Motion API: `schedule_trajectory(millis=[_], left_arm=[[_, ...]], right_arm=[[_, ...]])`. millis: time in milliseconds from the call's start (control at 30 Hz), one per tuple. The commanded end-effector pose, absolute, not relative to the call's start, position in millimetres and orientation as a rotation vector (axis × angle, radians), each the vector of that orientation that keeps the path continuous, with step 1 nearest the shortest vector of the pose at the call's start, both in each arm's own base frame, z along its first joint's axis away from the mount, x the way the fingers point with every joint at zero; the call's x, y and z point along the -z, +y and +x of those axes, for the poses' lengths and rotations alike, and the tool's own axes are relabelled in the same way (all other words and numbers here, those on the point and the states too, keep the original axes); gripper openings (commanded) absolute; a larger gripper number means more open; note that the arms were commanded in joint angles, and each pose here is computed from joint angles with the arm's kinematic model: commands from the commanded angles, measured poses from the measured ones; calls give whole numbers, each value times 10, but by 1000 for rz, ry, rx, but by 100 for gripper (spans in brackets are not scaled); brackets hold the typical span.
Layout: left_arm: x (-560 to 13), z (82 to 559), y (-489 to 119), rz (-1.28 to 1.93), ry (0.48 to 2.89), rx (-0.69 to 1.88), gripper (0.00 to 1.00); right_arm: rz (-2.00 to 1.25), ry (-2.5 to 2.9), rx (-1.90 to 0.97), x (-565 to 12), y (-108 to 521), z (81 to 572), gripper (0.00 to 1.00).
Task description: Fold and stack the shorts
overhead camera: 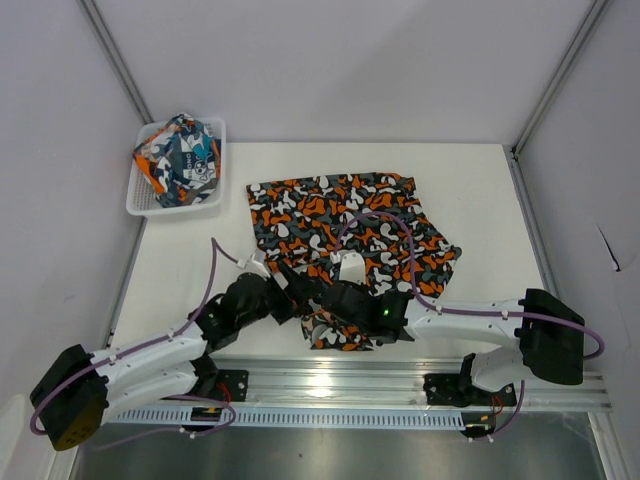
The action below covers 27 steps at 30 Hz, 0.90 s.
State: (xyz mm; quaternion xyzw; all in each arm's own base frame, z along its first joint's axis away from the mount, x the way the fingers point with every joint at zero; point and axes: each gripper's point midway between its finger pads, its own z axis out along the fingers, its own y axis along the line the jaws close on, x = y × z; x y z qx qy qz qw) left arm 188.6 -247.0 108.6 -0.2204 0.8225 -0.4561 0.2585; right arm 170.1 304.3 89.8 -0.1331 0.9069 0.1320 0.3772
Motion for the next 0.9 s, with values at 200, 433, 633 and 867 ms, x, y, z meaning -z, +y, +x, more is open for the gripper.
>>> schedule_trajectory(millis=[200,433,633,867], left_arm=[[-1056,1587,-2651,-666,2260,1320,98],[-967,1373,-2666,-664,2294,1343,98],[-896,1259,-2555,-670,2333,1315,98],[-814,1298,-2386,-749,2259,1309,99]], right_arm=[[-332,2279,-388,-1043,3163,1790,0],[-330,2280,-372,-1022,3137,1810,0],[-332,2284,-363,-981,3141,1827,0],[-331,2283,-394,-978,3185,1810,0]])
